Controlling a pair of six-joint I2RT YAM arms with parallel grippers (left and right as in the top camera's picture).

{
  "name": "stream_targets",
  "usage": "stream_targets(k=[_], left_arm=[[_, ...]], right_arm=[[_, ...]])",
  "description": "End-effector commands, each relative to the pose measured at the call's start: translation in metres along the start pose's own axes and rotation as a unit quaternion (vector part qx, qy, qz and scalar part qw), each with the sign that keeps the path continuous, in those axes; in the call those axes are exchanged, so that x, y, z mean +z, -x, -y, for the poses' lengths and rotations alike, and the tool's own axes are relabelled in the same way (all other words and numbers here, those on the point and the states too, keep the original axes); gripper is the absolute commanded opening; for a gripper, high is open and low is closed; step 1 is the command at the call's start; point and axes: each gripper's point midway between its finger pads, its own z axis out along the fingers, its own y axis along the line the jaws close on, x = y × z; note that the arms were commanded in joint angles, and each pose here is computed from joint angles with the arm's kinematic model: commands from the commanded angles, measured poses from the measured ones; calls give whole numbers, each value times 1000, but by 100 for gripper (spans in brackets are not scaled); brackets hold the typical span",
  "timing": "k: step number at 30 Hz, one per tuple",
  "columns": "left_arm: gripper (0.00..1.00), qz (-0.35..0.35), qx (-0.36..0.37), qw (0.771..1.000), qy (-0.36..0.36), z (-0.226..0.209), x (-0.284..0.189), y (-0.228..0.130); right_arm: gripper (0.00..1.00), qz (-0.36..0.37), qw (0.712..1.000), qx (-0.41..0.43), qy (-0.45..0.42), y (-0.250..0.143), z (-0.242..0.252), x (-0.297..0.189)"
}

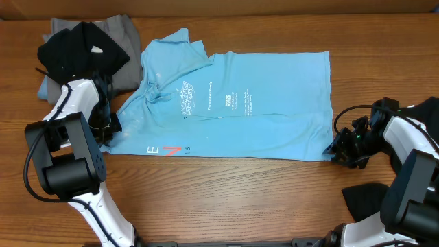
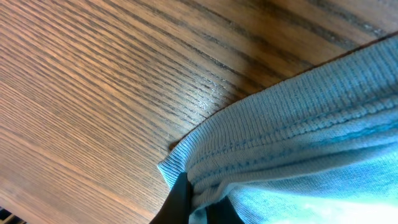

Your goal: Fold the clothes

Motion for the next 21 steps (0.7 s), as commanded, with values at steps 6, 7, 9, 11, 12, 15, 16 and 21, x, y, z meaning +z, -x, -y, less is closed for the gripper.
stream_targets(k=[6,7,9,11,12,15,16,21], left_arm=[[4,0,-9,1000,5,-3,0,-2],[4,0,-9,1000,5,-3,0,-2],[4,0,-9,1000,5,-3,0,-2],[4,0,-9,1000,5,-3,0,-2],[4,0,-8,1000,5,-3,0,-2],[4,1,-7,1000,7,-3,0,-1],[4,1,-7,1000,8,-4,0,-1],[4,4,-7,1000,19,-8,0,0]], right_arm=[[25,-7,1000,9,8,-8,2,13],[22,-8,1000,9,8,-9,3,14],[12,-7,1000,9,8,-8,2,13],[4,-5,1000,8,9,-7,2,13],[4,-4,1000,9,9,-7,2,13],[4,0,1000,8,6,-5,2,8],[4,3,1000,7,4,-3,1,5],[4,37,997,38,-54,9,15,-13]])
